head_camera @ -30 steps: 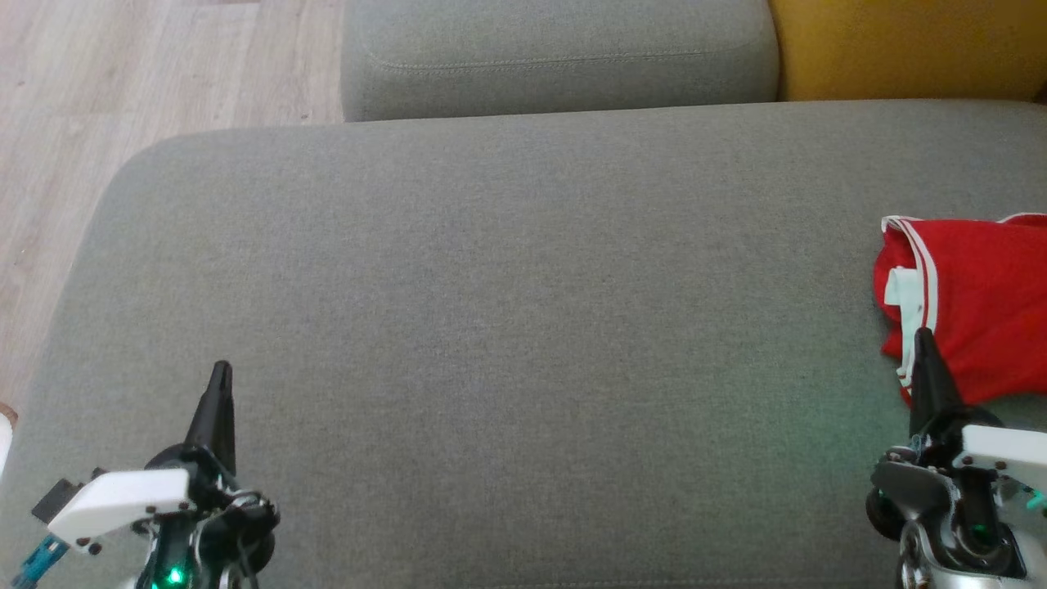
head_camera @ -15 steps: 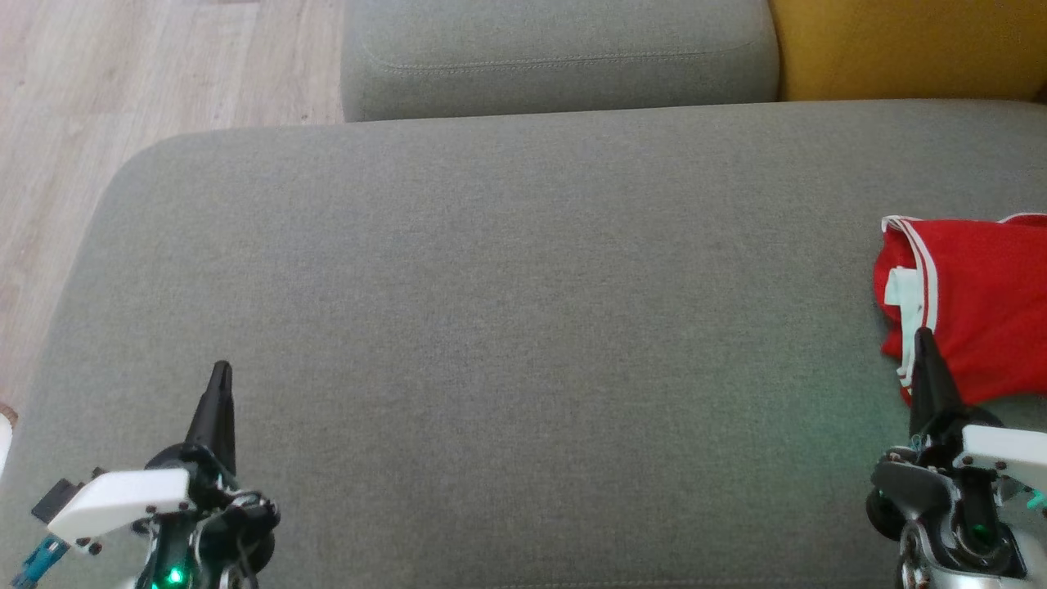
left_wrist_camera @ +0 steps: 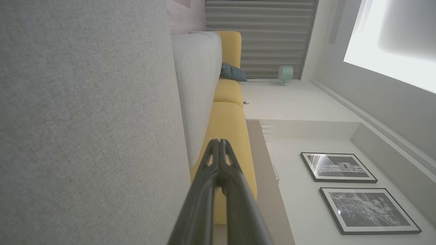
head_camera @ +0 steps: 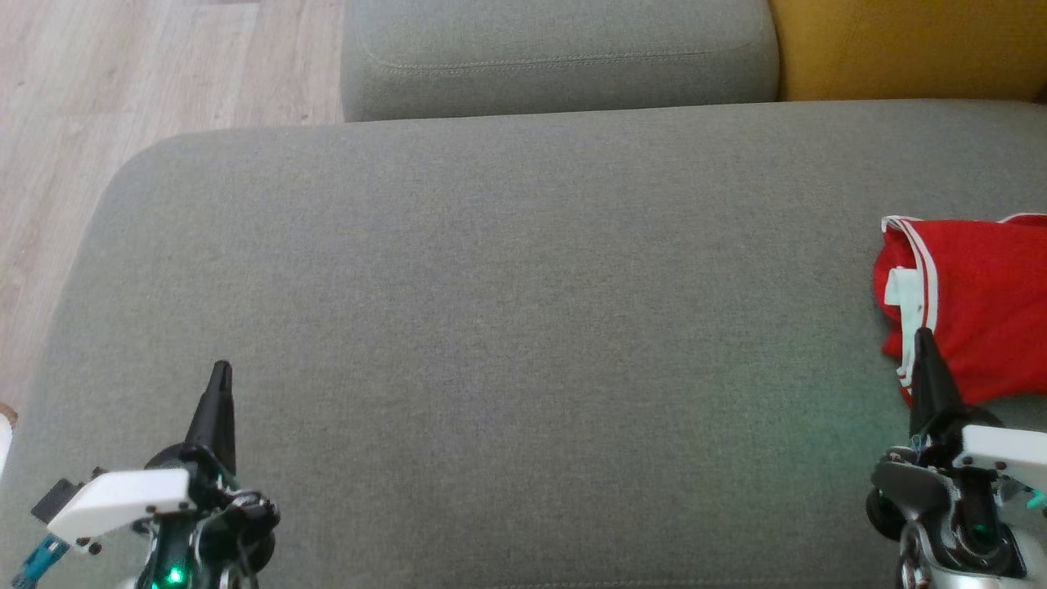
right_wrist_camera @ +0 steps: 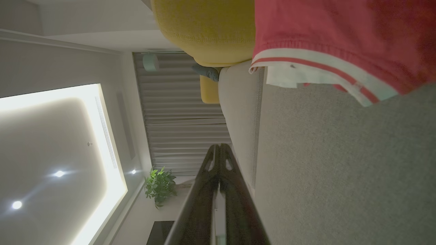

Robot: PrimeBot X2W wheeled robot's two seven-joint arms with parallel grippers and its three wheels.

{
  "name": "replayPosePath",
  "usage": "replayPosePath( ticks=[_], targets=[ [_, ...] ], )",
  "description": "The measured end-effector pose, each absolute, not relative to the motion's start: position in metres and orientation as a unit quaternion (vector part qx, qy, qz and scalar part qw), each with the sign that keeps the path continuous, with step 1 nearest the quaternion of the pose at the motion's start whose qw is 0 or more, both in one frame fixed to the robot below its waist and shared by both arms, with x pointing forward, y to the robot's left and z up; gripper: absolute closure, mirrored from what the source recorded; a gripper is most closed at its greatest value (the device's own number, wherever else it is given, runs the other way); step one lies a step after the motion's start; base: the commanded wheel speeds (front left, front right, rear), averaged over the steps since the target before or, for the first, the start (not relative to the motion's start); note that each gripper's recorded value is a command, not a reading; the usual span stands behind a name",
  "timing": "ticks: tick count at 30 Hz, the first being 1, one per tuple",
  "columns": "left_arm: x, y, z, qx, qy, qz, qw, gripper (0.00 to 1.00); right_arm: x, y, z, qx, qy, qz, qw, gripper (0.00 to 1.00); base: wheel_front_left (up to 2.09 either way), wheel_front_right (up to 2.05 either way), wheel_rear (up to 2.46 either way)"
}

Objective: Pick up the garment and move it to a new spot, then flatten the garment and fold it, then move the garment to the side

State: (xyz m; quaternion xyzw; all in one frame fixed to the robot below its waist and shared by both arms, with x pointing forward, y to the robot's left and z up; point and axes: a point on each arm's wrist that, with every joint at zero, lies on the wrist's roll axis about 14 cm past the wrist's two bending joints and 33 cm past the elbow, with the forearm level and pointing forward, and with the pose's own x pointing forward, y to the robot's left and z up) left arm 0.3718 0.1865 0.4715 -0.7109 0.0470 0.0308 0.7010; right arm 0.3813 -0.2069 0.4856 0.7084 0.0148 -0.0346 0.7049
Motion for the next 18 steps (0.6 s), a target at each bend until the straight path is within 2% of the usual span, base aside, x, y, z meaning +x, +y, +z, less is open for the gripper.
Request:
replayPosePath(
  ticks=[18],
  targets=[
    [0.372,0.1865,0.4716,-0.711,0.047,0.031,0.701,1.0,0.3813,-0.2069,0.4857,0.708,0.015,-0.035,0.705,1.0,0.0,0.0,0.0]
  ],
)
